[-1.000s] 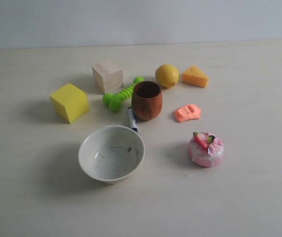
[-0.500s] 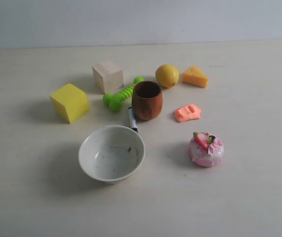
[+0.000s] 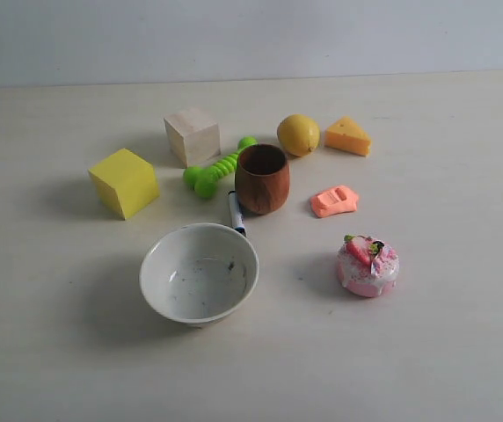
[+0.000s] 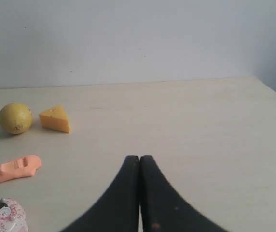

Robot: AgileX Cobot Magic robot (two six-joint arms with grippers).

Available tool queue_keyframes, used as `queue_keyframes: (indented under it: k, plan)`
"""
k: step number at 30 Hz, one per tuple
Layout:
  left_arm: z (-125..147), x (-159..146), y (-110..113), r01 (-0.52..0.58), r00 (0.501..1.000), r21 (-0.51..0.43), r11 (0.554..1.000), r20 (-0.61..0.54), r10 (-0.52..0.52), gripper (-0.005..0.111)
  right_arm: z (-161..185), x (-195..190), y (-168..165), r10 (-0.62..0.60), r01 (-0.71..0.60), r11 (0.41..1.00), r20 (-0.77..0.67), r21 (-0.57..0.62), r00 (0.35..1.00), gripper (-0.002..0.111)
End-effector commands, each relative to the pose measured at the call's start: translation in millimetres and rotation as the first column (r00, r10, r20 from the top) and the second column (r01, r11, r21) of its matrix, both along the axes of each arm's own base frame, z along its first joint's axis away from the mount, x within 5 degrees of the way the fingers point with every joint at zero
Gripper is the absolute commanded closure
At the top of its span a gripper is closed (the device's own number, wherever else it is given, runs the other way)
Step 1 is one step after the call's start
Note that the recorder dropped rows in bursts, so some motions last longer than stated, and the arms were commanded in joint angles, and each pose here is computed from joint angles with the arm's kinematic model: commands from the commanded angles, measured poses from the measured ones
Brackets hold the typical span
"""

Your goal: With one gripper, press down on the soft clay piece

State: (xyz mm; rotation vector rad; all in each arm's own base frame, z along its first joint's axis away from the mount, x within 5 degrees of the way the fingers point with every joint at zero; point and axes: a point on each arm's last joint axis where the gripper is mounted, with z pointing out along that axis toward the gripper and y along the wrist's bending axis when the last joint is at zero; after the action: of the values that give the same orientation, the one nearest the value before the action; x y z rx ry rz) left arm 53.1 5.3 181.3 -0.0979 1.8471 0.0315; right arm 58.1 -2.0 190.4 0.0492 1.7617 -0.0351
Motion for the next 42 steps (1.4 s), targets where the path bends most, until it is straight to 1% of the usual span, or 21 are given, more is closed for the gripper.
queue_keyframes:
  k: [1, 5, 8, 12, 15, 42]
  plan:
    - [-0.1, -0.1, 0.0, -0.002, 1.0, -0.002, 1.0, 0.012, 0.002, 0.107, 0.2, -1.0, -0.1, -0.001, 0.001, 1.0, 0.02, -0.007, 1.0, 0.108]
    - [-0.1, -0.1, 0.0, -0.002, 1.0, -0.002, 1.0, 0.012, 0.002, 0.107, -0.2, -1.0, -0.2, -0.001, 0.001, 1.0, 0.016, -0.009, 1.0, 0.108]
    - [-0.1, -0.1, 0.0, -0.002, 1.0, -0.002, 1.0, 0.012, 0.002, 0.107, -3.5, -1.7, 0.2, 0.003, -0.003, 1.0, -0.021, -0.011, 1.0, 0.108]
    - [-0.1, -0.1, 0.0, -0.002, 1.0, -0.002, 1.0, 0.012, 0.002, 0.107, -3.5, -1.7, 0.1, 0.003, -0.003, 1.0, -0.021, -0.013, 1.0, 0.108]
    - [-0.1, -0.1, 0.0, -0.002, 1.0, -0.002, 1.0, 0.012, 0.002, 0.107, -6.1, -2.3, 0.3, 0.006, -0.007, 1.0, -0.051, -0.015, 0.999, 0.108]
    - [-0.1, -0.1, 0.0, -0.002, 1.0, -0.002, 1.0, 0.012, 0.002, 0.107, -6.0, -2.2, 0.7, 0.008, -0.008, 1.0, -0.049, -0.003, 0.999, 0.108]
